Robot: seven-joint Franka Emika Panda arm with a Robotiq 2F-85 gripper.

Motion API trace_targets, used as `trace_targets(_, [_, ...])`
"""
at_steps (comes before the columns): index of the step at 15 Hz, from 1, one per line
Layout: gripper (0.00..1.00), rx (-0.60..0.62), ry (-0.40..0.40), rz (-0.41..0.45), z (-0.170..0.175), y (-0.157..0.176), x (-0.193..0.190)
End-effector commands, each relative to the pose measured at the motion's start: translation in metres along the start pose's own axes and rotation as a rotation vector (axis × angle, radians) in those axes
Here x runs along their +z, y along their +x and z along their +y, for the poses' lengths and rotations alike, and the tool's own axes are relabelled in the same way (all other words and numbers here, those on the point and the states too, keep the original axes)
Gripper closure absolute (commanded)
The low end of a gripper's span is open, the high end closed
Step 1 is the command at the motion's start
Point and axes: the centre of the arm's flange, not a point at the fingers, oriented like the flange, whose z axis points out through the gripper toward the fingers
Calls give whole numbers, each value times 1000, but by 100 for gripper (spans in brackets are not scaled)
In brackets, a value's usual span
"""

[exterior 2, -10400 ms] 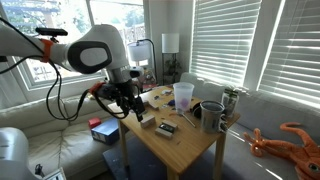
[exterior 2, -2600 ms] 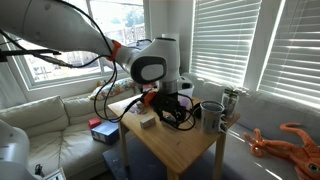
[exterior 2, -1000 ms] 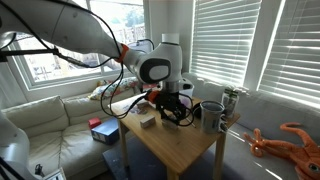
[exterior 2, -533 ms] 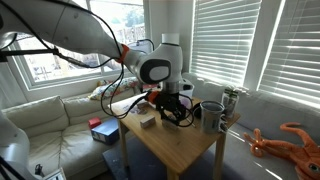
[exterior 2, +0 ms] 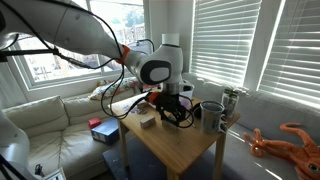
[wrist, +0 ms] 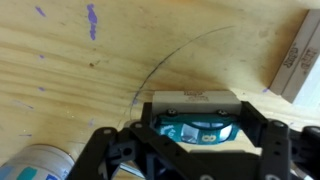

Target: Put the toy car on top of the block then stack up the blocks

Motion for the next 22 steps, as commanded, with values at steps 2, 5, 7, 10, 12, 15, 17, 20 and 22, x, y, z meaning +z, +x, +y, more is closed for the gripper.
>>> trace_targets(2, [40,14,16,12,2,6,0])
trace_targets(5, [0,15,18,13,2,5,0])
trace_targets(7, [0,16,19,16,2,4,-2])
trace_targets(10, [0,20,20,25,0,-4,-10])
trace_targets(12, [0,26,8,42,-3,-18,-28])
trace_targets(15, [0,49,-6,92,-7,-41,-63])
trace_targets(17, [0,60,-8,130,-13,-59,-89])
trace_targets(20, [0,62,-18,171,-22,-77,-118])
trace_targets(22, [0,48,-15,172,-13,-58,-112])
